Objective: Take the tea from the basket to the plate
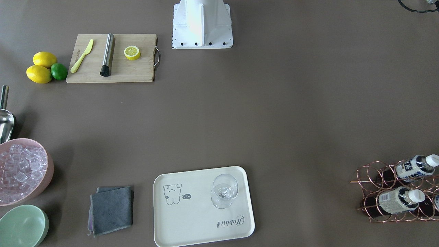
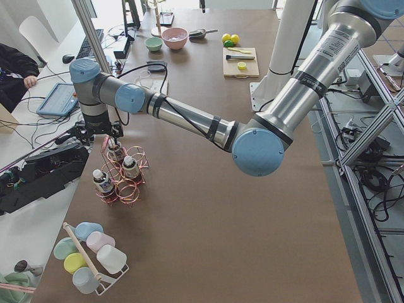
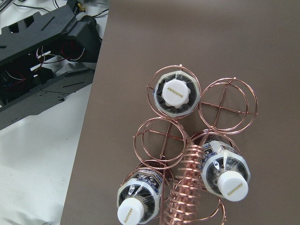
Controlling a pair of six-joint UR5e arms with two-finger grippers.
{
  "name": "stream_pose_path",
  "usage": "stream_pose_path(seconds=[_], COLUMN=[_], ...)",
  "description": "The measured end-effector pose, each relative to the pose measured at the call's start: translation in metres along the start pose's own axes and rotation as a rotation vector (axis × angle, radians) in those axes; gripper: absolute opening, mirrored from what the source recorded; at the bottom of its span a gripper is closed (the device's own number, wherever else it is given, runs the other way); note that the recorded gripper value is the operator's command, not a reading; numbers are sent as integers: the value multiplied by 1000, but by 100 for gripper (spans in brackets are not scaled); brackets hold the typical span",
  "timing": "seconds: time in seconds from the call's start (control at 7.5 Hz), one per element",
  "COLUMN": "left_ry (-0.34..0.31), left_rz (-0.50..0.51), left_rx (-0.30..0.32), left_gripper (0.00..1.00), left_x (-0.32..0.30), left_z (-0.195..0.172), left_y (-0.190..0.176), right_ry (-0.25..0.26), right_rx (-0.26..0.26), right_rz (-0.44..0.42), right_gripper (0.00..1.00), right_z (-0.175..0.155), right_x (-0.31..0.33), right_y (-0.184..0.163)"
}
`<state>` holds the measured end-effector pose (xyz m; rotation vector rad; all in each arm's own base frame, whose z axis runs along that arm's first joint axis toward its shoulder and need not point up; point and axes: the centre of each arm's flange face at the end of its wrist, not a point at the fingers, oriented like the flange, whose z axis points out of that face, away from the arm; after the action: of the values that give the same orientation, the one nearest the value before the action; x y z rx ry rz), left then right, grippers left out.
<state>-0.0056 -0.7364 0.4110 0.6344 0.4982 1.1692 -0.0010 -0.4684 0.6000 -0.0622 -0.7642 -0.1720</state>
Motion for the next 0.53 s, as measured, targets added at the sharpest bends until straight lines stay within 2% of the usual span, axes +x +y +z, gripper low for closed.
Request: stream_pose_path(seconds=[0.53], left_ry=[34], left_rz=[57], left_rx=[-10], left_gripper=[97], left_x=[-25], left_z=[8], left_y=[-13], right_ry=[0], right_rx=[0], right_rz=[0], right_gripper=[100], right_z=[0], right_x=[0], right_y=[0])
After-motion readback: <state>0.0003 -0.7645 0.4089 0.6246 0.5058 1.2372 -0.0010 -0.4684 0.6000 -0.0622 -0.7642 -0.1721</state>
